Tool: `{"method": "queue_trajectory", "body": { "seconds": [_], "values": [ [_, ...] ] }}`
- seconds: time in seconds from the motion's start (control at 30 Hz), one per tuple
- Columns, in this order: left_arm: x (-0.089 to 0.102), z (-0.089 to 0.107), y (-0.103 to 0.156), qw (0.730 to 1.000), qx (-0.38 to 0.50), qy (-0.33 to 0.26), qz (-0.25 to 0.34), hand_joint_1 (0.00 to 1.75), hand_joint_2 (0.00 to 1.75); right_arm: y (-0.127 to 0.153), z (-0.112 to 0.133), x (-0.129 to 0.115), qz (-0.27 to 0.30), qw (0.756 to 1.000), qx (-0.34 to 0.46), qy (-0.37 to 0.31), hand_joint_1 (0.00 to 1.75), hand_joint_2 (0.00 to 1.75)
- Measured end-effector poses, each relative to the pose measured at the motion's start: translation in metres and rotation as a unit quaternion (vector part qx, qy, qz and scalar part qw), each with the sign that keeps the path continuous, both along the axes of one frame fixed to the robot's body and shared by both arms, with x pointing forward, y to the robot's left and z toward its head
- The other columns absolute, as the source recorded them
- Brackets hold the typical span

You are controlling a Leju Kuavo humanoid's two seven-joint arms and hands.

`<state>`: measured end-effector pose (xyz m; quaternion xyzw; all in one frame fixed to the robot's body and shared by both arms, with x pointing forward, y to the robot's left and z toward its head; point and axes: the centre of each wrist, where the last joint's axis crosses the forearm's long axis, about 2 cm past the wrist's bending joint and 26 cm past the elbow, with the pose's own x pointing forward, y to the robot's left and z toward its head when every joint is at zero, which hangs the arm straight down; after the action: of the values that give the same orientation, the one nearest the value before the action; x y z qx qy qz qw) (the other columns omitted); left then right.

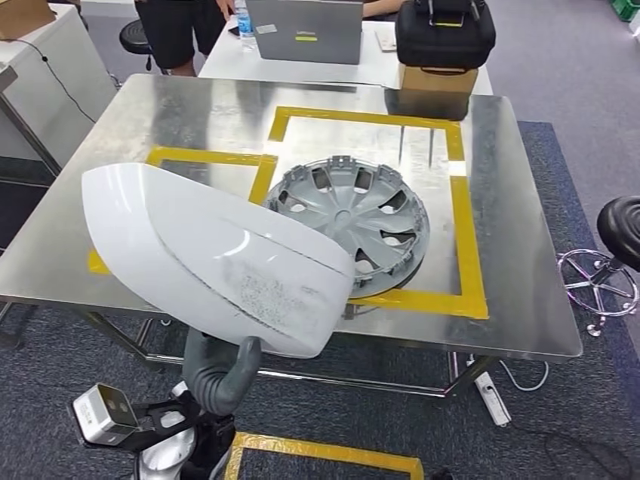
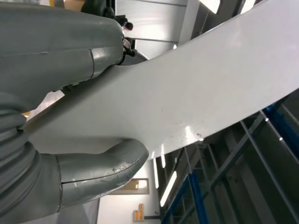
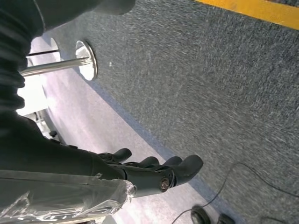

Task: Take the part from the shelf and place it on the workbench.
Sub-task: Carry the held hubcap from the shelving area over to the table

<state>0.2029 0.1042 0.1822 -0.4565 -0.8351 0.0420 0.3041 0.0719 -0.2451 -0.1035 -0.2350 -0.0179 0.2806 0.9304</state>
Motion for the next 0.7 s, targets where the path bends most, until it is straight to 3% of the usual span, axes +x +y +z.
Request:
{"method": "queue_trajectory", "body": {
  "seconds": [0.7],
  "values": [
    [0.0039, 0.0048, -0.0003, 1.000, -0.012, 0.012, 0.005, 1.75, 1.75, 0.0014, 0.0006, 0.0030, 0.000, 1.000, 0.000, -0.002, 0.00, 1.75]
  ]
}}
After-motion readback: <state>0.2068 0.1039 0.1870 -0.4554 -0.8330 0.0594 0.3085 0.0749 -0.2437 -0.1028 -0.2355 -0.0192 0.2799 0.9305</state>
